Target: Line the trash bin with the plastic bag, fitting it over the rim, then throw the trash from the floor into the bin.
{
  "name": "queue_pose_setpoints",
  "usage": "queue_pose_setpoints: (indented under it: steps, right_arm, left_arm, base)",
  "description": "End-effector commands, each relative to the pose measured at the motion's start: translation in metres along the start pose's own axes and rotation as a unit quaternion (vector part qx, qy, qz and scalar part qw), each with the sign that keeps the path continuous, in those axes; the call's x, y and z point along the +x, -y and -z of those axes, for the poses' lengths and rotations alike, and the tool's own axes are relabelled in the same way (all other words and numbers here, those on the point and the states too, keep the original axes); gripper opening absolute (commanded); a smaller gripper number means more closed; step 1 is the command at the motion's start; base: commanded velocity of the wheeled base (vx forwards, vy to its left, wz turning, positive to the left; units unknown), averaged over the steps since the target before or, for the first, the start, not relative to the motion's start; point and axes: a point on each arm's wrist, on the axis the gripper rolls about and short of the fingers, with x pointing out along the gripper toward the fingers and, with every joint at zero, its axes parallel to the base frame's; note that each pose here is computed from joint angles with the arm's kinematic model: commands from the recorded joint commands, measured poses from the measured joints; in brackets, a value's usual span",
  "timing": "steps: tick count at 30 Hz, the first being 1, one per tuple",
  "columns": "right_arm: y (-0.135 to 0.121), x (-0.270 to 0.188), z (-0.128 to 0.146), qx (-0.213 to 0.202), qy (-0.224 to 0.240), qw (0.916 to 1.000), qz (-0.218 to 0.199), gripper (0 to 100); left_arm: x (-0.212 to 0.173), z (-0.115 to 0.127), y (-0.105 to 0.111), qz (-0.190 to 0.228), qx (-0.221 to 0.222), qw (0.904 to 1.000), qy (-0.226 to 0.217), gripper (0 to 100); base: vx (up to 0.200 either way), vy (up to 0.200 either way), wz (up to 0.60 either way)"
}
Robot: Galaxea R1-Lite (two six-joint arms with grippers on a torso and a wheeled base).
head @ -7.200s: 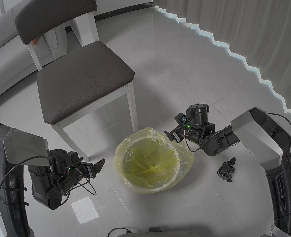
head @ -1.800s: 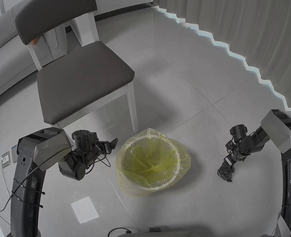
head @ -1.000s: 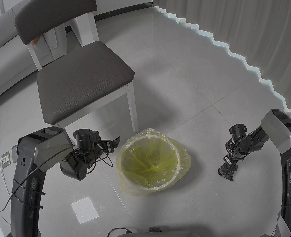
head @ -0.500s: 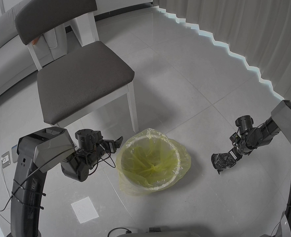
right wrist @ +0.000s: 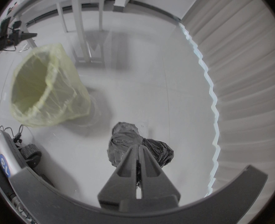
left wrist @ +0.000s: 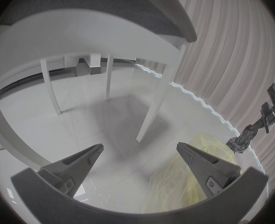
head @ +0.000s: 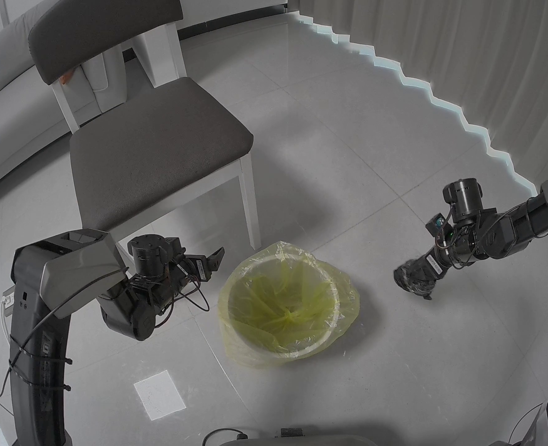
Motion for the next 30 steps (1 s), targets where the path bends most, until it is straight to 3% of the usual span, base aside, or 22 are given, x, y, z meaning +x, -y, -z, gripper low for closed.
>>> queue_pose_setpoints:
  steps: [1,9,17,22,30]
  right_arm:
    - [-0.011,-0.062,-0.033,-0.019,0.081,0.9965,0.000,0]
    - [-0.041,-0.122,-0.063,-0.051,0.172,0.9835,-0.023,0]
    - [-0.075,-0.147,-0.090,-0.076,0.230,0.9686,-0.053,0]
    - [-0.109,-0.142,-0.106,-0.086,0.247,0.9618,-0.081,0]
    - [-0.162,-0.133,-0.111,-0.120,0.242,0.9548,-0.124,0]
  left_arm:
    - [-0.018,-0.019,0.005,0.004,0.002,0.9998,0.018,100]
    - [-0.037,-0.025,0.006,0.000,0.002,0.9998,0.021,100]
    - [-0.044,-0.032,0.010,-0.004,0.003,0.9996,0.028,100]
    - [-0.047,-0.029,0.010,-0.009,0.003,0.9996,0.028,100]
    - [-0.053,-0.029,0.003,-0.017,0.002,0.9993,0.033,100]
  base:
    - [0.000,0.000,0.00]
    - [0.000,0.000,0.00]
    - [0.000,0.000,0.00]
    - [0.000,0.000,0.00]
    - [0.000,0.000,0.00]
